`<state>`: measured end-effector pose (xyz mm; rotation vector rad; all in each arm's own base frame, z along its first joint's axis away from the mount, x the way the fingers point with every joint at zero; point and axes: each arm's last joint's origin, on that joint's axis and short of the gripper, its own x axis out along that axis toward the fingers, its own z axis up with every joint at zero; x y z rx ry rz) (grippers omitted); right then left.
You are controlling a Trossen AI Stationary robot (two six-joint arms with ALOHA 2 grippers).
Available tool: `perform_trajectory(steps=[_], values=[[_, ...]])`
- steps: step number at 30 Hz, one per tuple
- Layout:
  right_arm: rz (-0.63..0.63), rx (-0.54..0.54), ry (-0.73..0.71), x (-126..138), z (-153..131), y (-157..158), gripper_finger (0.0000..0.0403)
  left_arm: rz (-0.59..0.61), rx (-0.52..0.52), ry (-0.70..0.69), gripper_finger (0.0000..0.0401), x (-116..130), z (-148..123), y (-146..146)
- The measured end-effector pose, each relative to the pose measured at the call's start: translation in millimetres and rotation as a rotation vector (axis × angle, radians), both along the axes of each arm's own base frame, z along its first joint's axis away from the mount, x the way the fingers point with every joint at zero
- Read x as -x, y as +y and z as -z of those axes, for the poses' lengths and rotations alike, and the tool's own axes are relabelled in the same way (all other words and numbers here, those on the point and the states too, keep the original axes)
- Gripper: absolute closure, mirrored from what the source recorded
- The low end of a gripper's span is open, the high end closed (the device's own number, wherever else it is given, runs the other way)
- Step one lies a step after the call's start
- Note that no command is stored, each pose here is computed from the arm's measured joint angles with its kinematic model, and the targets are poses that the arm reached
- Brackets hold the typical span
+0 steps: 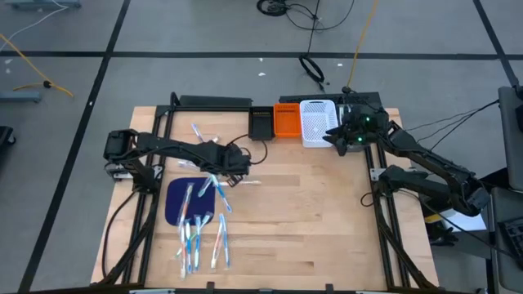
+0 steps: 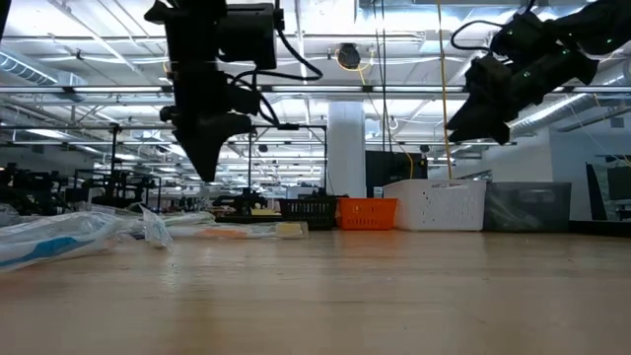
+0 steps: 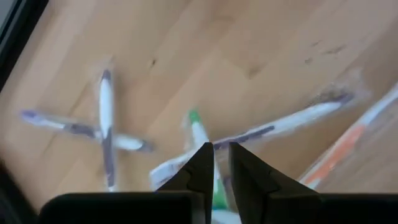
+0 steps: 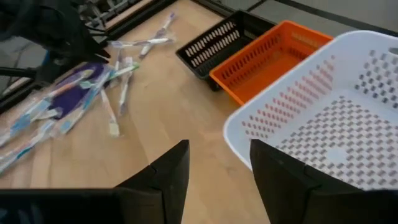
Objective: Pick & Place Toothbrushes
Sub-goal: Put the green toothbrush into the gray bin
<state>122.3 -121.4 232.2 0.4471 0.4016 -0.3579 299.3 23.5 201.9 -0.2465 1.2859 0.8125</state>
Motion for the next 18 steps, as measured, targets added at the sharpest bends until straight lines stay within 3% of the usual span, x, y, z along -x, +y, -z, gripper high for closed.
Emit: perform_trajectory(steps=[11,18], values=[[-0.048,-0.003,-0.014,-7.0,-1.2,6.4,0.0238,-0.137,0.000,0.041,0.0219,14.9,18.1,6.9],[-0.054,0.000,-0.014,-8.1,-1.4,7.5,0.0238,-0.201,0.027,0.050,0.0193,22.8,30.1,12.4]])
